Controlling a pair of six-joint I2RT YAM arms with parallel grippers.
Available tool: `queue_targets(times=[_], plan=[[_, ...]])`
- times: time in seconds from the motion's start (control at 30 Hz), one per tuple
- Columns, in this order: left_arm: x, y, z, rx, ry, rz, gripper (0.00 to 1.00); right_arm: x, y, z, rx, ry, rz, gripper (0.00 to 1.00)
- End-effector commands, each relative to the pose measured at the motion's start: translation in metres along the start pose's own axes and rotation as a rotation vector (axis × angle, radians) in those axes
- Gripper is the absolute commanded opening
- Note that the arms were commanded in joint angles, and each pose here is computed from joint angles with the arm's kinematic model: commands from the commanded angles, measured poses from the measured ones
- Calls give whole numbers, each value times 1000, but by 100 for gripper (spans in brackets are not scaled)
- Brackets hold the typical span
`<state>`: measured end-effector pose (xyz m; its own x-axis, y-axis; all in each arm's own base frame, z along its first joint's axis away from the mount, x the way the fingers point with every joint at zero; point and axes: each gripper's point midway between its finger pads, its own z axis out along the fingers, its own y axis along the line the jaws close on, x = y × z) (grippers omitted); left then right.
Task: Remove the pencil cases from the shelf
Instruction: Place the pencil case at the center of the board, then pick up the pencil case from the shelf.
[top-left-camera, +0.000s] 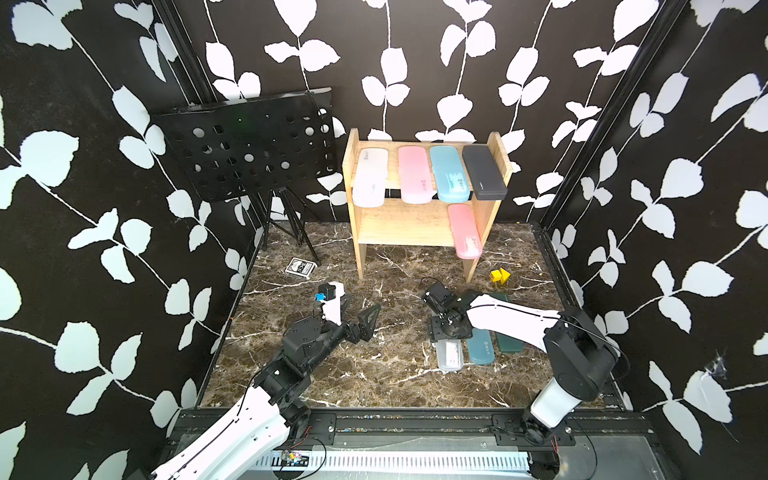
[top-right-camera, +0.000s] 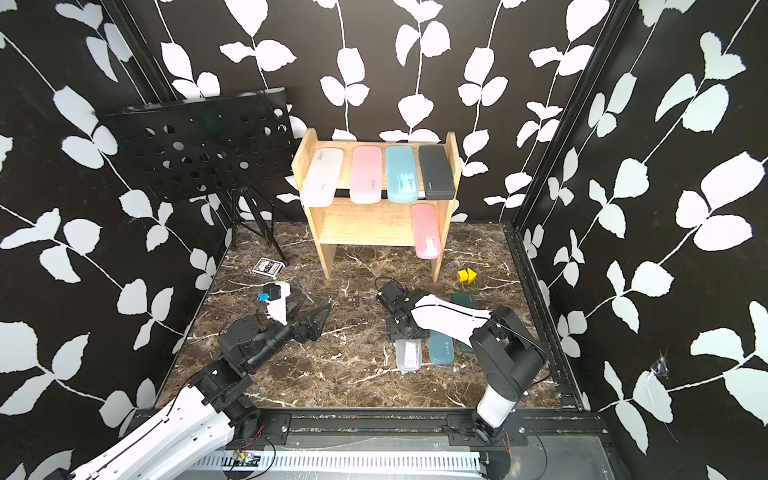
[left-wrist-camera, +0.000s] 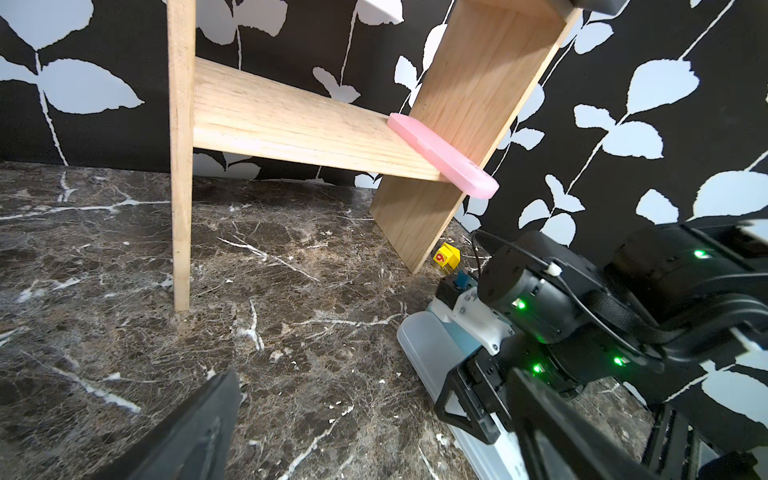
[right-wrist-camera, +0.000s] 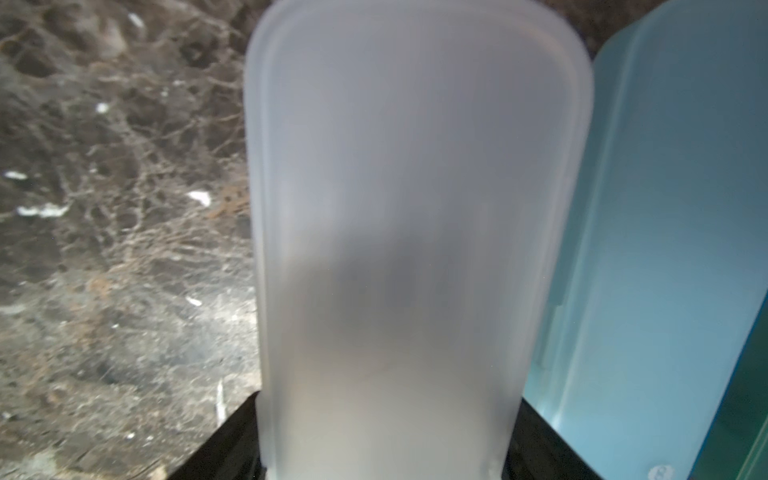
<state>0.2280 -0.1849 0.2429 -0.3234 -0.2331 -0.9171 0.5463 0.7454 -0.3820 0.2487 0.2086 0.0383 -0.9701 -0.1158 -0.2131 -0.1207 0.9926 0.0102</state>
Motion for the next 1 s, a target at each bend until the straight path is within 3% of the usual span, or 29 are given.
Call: queue_targets(times=[0.0, 0.3, 0.43, 0.57, 0.73, 0.97], plan=[[4, 2, -1, -7, 4, -1, 99, 3, -8, 10, 22, 6, 0, 66], [3, 3, 0, -16, 6, -8, 99, 1, -8, 17, 24, 8, -15, 95], [0, 1, 3, -14, 16, -24, 99, -6, -7, 4, 14, -24, -24, 99], [-7, -8, 12, 17, 26, -82, 99, -23, 0, -45, -37, -173, -53, 99], [-21, -39, 44, 157, 51, -284, 99, -42, -22, -119, -78, -427, 17, 99], [-43, -69, 102, 259, 112, -452, 99, -36, -87, -181, -106, -518, 187, 99]])
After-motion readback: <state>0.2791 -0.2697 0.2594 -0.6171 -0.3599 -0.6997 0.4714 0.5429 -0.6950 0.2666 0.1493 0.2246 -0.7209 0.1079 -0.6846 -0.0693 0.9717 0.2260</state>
